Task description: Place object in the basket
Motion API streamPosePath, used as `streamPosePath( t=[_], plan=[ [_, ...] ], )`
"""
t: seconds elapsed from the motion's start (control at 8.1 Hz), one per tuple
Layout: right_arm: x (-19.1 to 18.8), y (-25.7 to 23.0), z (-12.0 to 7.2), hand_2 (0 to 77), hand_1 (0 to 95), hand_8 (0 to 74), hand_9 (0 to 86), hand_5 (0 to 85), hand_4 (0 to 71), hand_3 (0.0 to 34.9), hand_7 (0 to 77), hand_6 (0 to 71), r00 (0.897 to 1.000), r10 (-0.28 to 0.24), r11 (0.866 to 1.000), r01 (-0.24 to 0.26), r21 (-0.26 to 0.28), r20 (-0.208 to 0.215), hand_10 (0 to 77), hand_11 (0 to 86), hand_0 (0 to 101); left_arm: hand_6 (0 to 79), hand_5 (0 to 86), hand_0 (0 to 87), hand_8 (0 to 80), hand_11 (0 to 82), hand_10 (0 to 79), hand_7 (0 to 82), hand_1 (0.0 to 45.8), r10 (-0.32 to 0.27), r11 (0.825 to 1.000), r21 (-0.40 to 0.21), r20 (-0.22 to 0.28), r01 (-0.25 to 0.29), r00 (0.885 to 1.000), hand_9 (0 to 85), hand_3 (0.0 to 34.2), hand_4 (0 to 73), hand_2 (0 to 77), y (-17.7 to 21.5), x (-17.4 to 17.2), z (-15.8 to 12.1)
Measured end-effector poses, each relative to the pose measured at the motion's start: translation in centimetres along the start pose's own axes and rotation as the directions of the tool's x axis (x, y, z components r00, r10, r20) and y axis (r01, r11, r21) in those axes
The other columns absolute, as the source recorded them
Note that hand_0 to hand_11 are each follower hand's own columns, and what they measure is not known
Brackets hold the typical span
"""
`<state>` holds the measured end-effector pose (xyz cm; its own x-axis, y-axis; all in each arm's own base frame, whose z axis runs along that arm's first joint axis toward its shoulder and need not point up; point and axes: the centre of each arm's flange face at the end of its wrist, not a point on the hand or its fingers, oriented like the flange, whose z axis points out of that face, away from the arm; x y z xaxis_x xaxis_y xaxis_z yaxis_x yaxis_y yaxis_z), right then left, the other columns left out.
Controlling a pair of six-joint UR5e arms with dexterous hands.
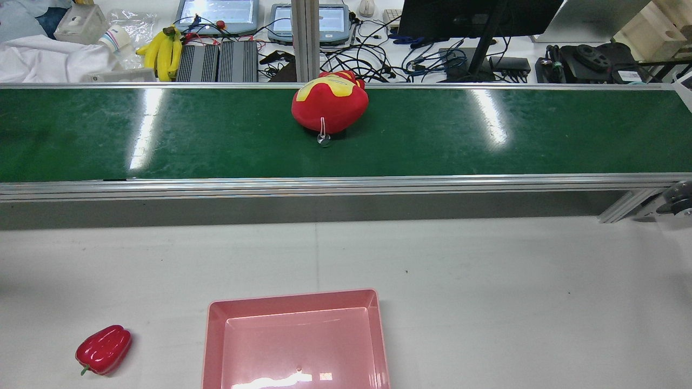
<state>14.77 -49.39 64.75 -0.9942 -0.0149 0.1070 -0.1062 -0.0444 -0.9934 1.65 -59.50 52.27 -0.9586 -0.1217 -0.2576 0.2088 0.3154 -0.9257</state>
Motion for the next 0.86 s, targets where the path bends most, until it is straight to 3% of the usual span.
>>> streamPosePath(
  t=[0.12, 0.25, 0.49, 0.74, 0.86],
  plan=[
    [0.01, 0.0, 0.0, 0.5, 0.0, 0.0, 0.0, 0.0, 0.0, 0.0, 0.5, 0.0, 1.0, 0.0, 1.0, 0.0, 0.0, 0.0, 0.0, 0.0, 0, 1.1, 27.3, 54.5, 12.5, 9.3, 5.4, 8.7, 8.7, 0.0, 1.0, 0.0, 0.0, 0.0, 1.0, 12.0, 23.4, 1.6, 0.5, -0.04, -0.03, 0.01],
    [0.02, 0.0, 0.0, 0.5, 0.0, 0.0, 0.0, 0.0, 0.0, 0.0, 0.5, 0.0, 1.0, 0.0, 1.0, 0.0, 0.0, 0.0, 0.0, 0.0, 0, 1.1, 27.3, 54.4, 10.9, 10.4, 5.4, 8.7, 10.9, 0.001, 1.0, 0.0, 0.001, -0.001, 1.0, 12.0, 24.9, 1.6, 0.5, -0.09, -0.07, 0.01],
    [0.02, -0.04, 0.0, 1.1, 0.0, 0.0, 0.0, 0.0, 0.0, 0.0, 0.5, 0.0, 1.0, 0.0, 1.0, 0.0, 0.001, 0.0, 0.0, 0.0, 0, 2.2, 27.3, 54.4, 12.0, 10.4, 5.4, 8.7, 10.9, 0.001, 1.0, -0.003, 0.0, -0.001, 1.0, 13.6, 24.9, 1.6, 0.5, -0.11, -0.09, 0.03],
    [0.02, -0.06, 0.0, 0.5, 0.0, 0.0, 0.0, 0.0, 0.0, 0.0, 0.5, 0.0, 1.0, 0.0, 1.0, 0.0, 0.001, 0.0, 0.0, 0.0, 0, 2.2, 27.8, 54.1, 12.0, 8.2, 5.4, 8.7, 11.4, 0.001, 1.0, -0.004, -0.001, -0.001, 1.0, 13.6, 24.0, 3.3, 0.5, -0.11, -0.07, 0.03],
    [0.02, -0.07, 0.0, 1.1, 0.0, 0.0, 0.0, 0.0, 0.0, 0.0, 0.5, 0.0, 1.0, 0.0, 1.0, 0.0, 0.001, -0.001, 0.0, 0.0, 0, 2.2, 27.8, 54.2, 12.0, 8.2, 4.9, 8.7, 9.3, 0.001, 1.0, -0.004, -0.001, -0.001, 1.0, 13.6, 22.2, 3.3, 0.5, -0.12, -0.04, 0.03]
  ],
)
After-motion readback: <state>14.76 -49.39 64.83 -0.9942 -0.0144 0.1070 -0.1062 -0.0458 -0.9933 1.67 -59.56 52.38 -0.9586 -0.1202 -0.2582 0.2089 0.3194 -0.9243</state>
